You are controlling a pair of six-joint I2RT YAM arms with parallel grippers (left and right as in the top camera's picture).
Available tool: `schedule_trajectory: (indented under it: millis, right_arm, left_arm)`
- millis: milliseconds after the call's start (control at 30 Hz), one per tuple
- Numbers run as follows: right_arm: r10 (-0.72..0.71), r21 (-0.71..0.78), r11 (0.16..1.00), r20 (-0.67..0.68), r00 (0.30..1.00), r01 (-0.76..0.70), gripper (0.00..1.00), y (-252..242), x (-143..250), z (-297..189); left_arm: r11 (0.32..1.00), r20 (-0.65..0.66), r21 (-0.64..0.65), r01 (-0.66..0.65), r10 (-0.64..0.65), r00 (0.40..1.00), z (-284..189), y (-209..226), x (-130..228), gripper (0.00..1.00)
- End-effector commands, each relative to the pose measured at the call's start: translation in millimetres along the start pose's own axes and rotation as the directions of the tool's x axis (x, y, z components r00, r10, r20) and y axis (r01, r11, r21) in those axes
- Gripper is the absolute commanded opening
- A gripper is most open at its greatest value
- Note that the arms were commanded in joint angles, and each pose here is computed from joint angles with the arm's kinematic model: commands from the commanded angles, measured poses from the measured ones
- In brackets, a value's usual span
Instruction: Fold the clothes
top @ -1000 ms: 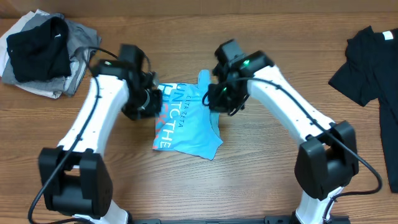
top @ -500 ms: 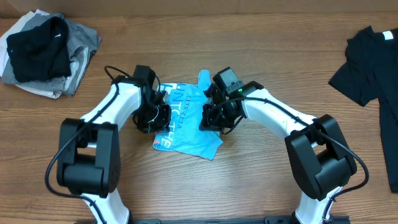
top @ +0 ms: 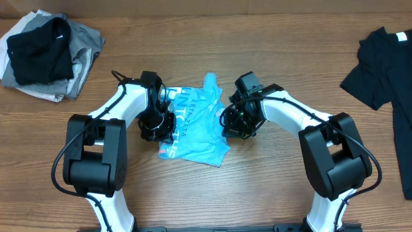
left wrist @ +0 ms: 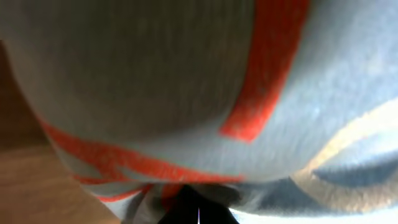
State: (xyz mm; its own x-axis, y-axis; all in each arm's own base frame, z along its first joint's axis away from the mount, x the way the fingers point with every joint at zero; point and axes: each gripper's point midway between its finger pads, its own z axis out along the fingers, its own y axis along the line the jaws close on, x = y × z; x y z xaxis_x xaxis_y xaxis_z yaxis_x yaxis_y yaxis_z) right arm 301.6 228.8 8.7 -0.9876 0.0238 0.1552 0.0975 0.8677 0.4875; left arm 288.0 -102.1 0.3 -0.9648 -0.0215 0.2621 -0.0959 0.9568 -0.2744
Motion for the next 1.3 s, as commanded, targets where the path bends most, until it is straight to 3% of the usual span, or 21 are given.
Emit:
schedule_trajectory:
  millis: [0, 267, 400, 633, 800, 1033, 1267]
  right_arm:
    - [0.026, 0.063, 0.998, 0.013, 1.0, -0.027, 0.04, -16, -2, 4]
    - [0.012, 0.096, 0.995, 0.084, 0.996, -0.02, 0.04, 1, -9, -36]
    - [-0.156, -0.079, 0.983, 0.097, 0.983, 0.164, 0.04, 59, 6, -68]
    - [-0.298, -0.164, 0.939, 0.05, 0.953, 0.302, 0.04, 94, 31, -46]
    - [-0.314, -0.185, 0.93, 0.052, 0.948, 0.318, 0.04, 112, 36, -21]
    - [-0.251, -0.154, 0.957, -0.006, 0.968, 0.247, 0.04, 87, 25, 31]
    - [-0.136, 0.0, 0.991, -0.054, 0.989, 0.136, 0.04, 33, 14, 55]
  left_arm:
    - [0.975, -0.076, -0.2, 0.099, -0.116, 0.99, 18, 52, 16, 0.04]
    - [0.975, -0.07, -0.195, 0.107, -0.122, 0.99, 18, 54, 14, 0.04]
    - [0.978, -0.059, -0.182, 0.106, -0.118, 0.991, 19, 52, 11, 0.04]
    - [0.981, -0.054, -0.159, 0.109, -0.119, 0.991, 19, 47, 9, 0.04]
    - [0.982, -0.054, -0.154, 0.109, -0.119, 0.991, 20, 47, 9, 0.04]
    - [0.982, -0.054, -0.155, 0.109, -0.118, 0.992, 20, 47, 9, 0.04]
    - [0.977, -0.052, -0.183, 0.109, -0.12, 0.991, 19, 52, 10, 0.04]
